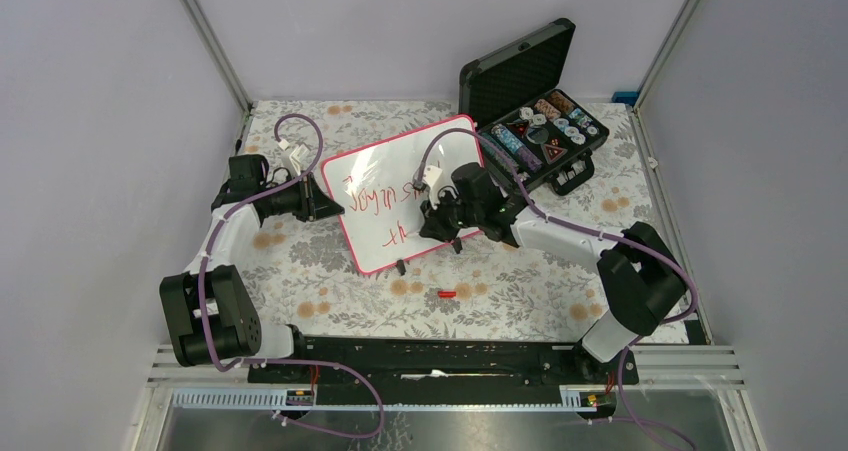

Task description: Write a sentence on the whiteboard

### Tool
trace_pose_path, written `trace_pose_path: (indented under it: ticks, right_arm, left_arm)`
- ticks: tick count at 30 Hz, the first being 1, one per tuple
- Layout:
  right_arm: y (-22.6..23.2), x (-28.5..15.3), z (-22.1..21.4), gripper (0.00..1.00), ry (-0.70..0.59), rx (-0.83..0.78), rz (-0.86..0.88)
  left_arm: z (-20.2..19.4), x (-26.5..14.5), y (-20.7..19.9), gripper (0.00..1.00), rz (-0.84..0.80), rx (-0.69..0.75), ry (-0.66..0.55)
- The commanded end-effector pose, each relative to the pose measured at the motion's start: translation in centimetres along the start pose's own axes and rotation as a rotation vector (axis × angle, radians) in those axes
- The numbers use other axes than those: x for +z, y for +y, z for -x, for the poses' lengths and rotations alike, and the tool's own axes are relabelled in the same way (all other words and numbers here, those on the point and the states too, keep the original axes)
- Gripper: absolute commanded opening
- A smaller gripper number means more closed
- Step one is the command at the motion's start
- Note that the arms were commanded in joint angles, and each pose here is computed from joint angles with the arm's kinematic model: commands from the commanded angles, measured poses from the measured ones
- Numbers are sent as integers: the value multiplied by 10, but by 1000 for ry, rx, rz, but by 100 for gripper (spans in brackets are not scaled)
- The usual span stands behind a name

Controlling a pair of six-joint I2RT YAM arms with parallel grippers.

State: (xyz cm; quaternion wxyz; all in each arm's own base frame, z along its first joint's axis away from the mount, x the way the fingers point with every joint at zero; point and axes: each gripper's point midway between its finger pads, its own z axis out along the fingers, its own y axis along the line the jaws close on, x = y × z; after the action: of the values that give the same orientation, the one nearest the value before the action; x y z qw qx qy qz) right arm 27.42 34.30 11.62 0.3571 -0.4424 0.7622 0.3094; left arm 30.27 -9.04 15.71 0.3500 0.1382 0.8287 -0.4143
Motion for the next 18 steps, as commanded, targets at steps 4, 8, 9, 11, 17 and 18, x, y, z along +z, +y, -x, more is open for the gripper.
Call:
trace_pose_path:
  ticks: [4, 8, 9, 11, 17, 18]
  right_arm:
    - [1, -9, 2, 0, -23, -10, -9]
    - [7, -15, 16, 0, -55, -16, 11]
    - [7, -17, 19, 0, -62, -17, 8]
    - [6, -20, 27, 0, -73, -22, 3]
    - [-1, -23, 36, 0, -93, -23, -20]
    - [-3, -23, 36, 0, -92, -23, -26]
  left_arm:
    - [12, -1, 8, 0, 36, 81, -23]
    - [12, -2, 8, 0, 37, 81, -25]
    - [12, -2, 8, 0, 38, 81, -25]
    - [12, -2, 7, 0, 36, 82, -25]
    - [13, -2, 7, 0, 38, 84, -28]
    - [13, -2, 7, 0, 38, 85, -28]
